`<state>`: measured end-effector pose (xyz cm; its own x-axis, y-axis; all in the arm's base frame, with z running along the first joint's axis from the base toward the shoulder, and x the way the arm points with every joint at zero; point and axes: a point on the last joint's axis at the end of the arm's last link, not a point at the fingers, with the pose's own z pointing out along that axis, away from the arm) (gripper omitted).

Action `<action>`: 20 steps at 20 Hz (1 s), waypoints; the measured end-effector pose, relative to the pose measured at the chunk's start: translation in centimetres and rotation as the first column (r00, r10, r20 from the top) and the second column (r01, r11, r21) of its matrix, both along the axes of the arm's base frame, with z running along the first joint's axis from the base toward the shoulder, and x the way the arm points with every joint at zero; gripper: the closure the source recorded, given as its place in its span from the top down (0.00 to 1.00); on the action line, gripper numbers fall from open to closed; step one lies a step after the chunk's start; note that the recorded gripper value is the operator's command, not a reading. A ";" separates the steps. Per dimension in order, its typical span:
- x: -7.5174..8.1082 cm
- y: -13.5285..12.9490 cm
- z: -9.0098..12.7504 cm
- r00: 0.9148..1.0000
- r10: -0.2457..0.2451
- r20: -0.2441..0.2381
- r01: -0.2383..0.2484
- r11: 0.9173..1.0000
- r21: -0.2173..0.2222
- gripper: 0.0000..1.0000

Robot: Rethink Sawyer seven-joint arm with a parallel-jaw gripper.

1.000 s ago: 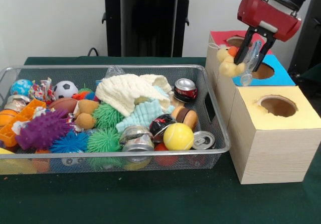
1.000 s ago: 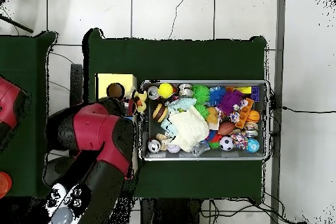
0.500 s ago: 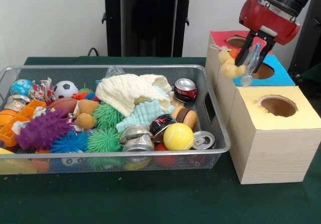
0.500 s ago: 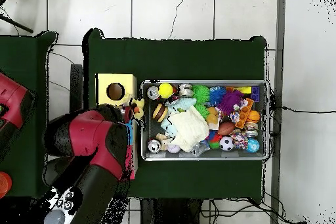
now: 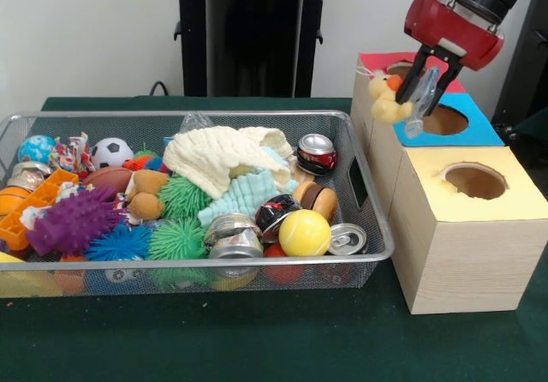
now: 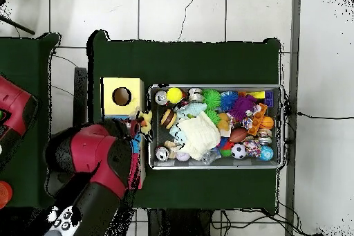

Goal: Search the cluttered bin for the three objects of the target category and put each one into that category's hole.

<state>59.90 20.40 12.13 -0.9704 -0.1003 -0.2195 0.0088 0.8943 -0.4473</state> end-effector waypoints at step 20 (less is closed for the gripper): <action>-1.5 -0.4 -1.3 1.000 -0.020 -0.015 0.019 0.999 -0.050 0.00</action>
